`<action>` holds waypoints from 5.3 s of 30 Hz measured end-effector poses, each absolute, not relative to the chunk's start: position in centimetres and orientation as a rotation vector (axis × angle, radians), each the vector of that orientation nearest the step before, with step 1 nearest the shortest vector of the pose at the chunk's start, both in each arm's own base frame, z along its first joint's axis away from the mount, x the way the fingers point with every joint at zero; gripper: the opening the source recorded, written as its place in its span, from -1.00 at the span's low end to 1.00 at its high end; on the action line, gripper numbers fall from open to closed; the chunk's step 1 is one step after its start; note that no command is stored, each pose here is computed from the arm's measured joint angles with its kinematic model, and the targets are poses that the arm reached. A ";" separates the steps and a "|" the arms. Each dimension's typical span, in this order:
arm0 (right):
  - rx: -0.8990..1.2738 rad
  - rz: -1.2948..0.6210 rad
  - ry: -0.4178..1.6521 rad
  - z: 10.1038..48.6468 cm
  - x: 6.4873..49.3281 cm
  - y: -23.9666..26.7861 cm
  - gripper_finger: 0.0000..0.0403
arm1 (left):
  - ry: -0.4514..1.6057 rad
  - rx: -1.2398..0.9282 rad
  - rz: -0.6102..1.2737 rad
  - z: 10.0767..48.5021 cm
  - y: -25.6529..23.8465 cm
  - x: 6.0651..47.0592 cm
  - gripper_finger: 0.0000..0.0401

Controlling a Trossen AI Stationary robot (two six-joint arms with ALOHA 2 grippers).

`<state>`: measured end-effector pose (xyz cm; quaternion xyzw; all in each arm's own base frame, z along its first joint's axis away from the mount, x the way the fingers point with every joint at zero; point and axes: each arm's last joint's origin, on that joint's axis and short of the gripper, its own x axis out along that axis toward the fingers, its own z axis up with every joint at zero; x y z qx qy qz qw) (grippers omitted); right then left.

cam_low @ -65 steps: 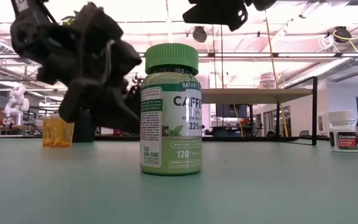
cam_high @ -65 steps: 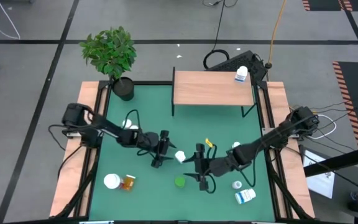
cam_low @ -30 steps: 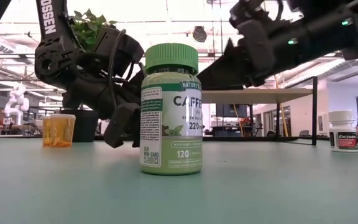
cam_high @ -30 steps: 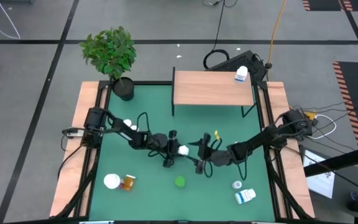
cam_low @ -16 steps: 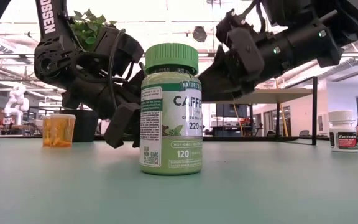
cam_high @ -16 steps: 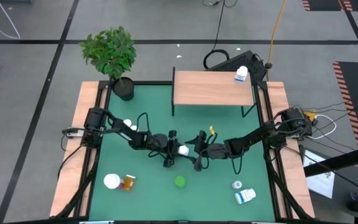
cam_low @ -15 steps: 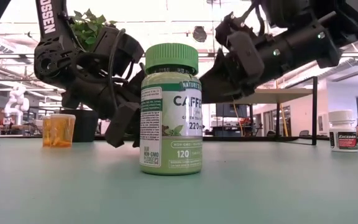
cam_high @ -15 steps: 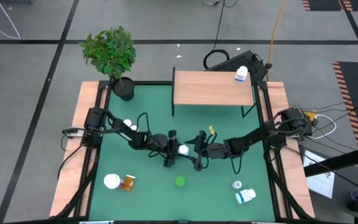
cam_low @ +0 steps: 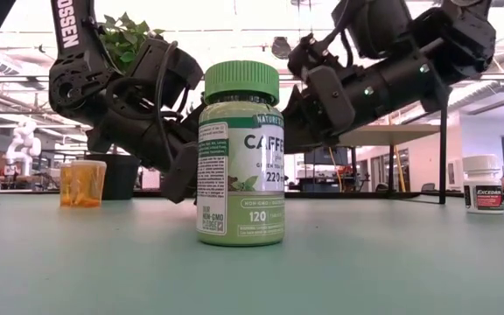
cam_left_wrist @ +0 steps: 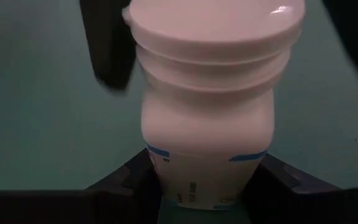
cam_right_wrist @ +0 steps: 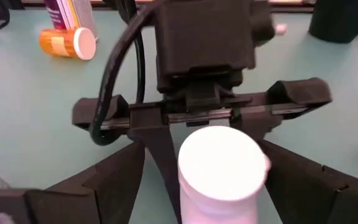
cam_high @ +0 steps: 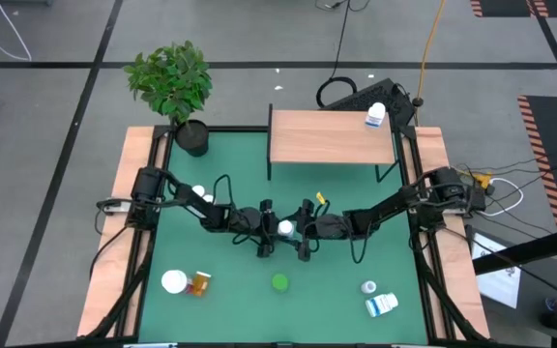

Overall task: Pick and place medicine bottles onto shelf by color
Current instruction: Put the top blue pill bottle on the shelf aligned with the other blue pill bottle, then put the green pill bottle on the shelf

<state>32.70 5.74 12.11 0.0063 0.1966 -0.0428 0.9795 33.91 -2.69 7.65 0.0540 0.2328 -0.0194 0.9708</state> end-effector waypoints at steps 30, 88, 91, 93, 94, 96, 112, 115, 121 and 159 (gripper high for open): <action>-0.073 0.020 0.490 23.6 25.2 0.7 -0.16 | 0.618 0.050 0.001 8.7 -3.1 32.9 0.79; -0.110 -0.639 0.427 29.8 9.3 -10.1 0.23 | 0.612 0.129 0.032 8.9 -0.4 33.1 0.80; -0.098 -0.553 0.415 29.7 10.0 -9.1 0.22 | 0.627 0.133 0.029 8.9 -0.4 33.1 0.80; -0.095 -0.497 0.443 28.9 10.7 -8.5 0.20 | 0.633 0.130 0.030 8.8 -0.4 33.0 0.80; -0.100 -0.477 0.464 28.4 11.0 -8.3 0.18 | 0.634 0.128 0.031 8.8 -0.4 33.0 0.80; -0.121 -0.486 0.514 27.4 11.5 -8.2 0.14 | 0.635 0.125 0.031 8.8 -0.4 33.0 0.80; -0.149 -0.773 0.721 24.9 12.6 -10.7 -0.04 | 0.642 0.135 0.026 8.7 -0.4 33.0 0.80; -0.145 -0.783 0.725 24.9 12.4 -10.8 -0.04 | 0.648 0.135 0.025 8.7 -0.4 32.9 0.80; -0.141 -0.794 0.724 25.0 12.1 -10.9 -0.04 | 0.654 0.135 0.024 8.6 -0.4 32.9 0.80; 0.124 -0.185 0.570 24.0 18.8 -3.7 -0.04 | 0.626 0.279 -0.073 15.3 -9.0 29.1 0.80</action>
